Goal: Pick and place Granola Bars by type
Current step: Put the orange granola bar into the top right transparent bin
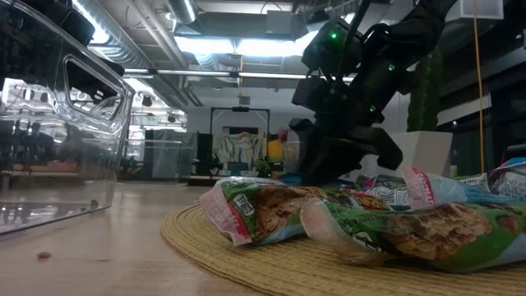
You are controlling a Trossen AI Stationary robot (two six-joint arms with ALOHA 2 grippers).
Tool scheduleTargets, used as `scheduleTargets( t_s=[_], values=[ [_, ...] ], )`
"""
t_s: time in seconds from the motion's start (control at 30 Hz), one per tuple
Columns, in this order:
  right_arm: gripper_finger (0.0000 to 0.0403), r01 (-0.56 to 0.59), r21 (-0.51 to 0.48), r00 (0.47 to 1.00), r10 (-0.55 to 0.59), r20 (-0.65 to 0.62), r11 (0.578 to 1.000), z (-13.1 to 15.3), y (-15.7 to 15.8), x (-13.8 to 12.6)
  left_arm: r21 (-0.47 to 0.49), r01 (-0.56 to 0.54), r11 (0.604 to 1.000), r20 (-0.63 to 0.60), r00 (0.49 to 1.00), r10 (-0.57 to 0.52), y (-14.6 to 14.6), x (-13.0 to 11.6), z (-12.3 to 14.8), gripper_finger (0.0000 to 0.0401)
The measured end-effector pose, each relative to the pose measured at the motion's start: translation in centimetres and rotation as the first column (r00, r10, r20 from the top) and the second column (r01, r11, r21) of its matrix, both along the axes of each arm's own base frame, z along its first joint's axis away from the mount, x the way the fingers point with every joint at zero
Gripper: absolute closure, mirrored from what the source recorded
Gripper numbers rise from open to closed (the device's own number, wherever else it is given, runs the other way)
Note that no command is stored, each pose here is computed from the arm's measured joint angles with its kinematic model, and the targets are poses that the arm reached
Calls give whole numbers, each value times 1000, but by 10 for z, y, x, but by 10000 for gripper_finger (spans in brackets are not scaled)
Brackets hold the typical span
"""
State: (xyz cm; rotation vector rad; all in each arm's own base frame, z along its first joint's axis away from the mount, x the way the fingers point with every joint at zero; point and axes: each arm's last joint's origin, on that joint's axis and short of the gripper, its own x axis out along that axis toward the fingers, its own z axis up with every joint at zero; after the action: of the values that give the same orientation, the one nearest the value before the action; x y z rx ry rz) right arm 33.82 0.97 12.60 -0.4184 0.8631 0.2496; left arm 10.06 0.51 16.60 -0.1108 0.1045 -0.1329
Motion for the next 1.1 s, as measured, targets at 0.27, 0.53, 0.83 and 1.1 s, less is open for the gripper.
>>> scheduleTargets(
  t_s=[0.27,0.53,0.83,1.1],
  values=[
    [377,-3,-3,1000,3,1,1000,0,0,0,0,0,1000,0,1000,0,0,0,0,393],
    [392,-18,-51,1000,18,14,999,29,6,-7,0,0,1000,1,1000,0,0,0,0,393],
    [393,-135,-180,985,152,86,974,96,35,-35,0,0,1000,1,1000,0,0,0,0,390],
    [393,-622,-69,768,625,139,780,131,60,-77,0,0,1000,0,1000,0,0,0,0,392]
  ],
)
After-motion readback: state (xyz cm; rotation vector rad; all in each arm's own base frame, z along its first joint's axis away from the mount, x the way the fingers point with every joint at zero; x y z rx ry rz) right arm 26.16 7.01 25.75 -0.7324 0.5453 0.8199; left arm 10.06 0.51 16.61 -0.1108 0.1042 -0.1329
